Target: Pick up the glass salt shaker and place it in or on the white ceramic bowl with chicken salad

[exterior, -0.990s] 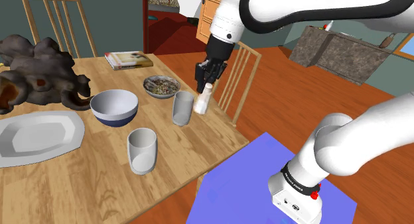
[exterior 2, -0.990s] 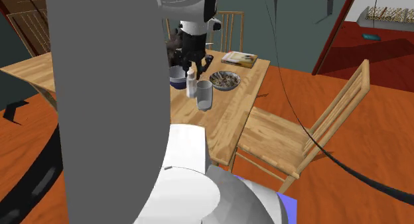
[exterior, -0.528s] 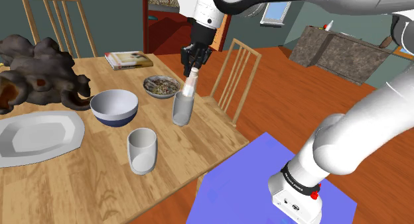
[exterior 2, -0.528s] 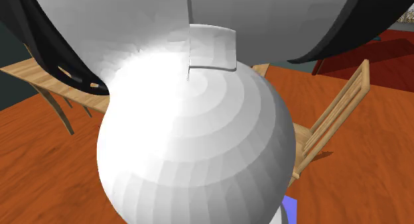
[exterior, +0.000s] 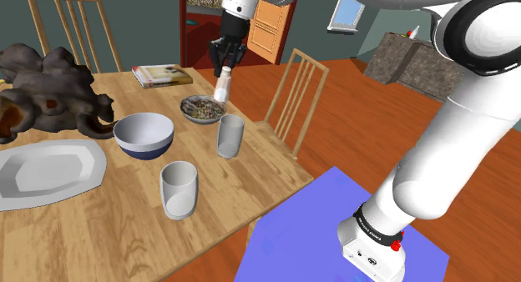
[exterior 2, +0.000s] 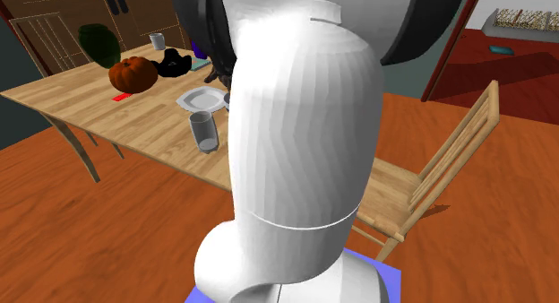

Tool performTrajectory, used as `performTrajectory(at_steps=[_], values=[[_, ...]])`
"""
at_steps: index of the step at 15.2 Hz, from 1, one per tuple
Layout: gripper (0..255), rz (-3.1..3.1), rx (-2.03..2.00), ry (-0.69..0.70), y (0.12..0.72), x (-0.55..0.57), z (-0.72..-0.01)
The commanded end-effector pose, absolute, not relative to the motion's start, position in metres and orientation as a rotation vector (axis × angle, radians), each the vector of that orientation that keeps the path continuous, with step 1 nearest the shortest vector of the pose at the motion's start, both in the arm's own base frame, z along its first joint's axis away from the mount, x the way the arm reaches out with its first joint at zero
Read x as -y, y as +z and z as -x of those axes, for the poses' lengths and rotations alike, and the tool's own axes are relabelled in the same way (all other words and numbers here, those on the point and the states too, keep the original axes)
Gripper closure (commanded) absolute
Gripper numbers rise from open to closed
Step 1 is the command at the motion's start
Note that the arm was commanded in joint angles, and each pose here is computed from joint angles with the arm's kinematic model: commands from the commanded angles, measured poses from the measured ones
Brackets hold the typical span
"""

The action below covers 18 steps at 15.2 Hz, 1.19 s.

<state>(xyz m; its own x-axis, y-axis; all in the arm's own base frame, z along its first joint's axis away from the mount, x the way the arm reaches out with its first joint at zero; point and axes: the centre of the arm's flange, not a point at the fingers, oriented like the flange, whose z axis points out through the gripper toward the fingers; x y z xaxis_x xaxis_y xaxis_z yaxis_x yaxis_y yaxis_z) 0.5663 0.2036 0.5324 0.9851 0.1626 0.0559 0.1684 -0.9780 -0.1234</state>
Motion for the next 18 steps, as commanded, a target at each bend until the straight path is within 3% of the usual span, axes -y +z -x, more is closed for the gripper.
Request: performTrajectory(at_steps=[1, 9, 18], values=[[255, 3.003, 0.251, -0.069, 0.536, -0.197, -0.595], [255, 3.003, 0.251, -0.069, 0.548, -0.188, -0.699], [255, 3.003, 0.251, -0.069, 0.506, -0.187, -0.705]])
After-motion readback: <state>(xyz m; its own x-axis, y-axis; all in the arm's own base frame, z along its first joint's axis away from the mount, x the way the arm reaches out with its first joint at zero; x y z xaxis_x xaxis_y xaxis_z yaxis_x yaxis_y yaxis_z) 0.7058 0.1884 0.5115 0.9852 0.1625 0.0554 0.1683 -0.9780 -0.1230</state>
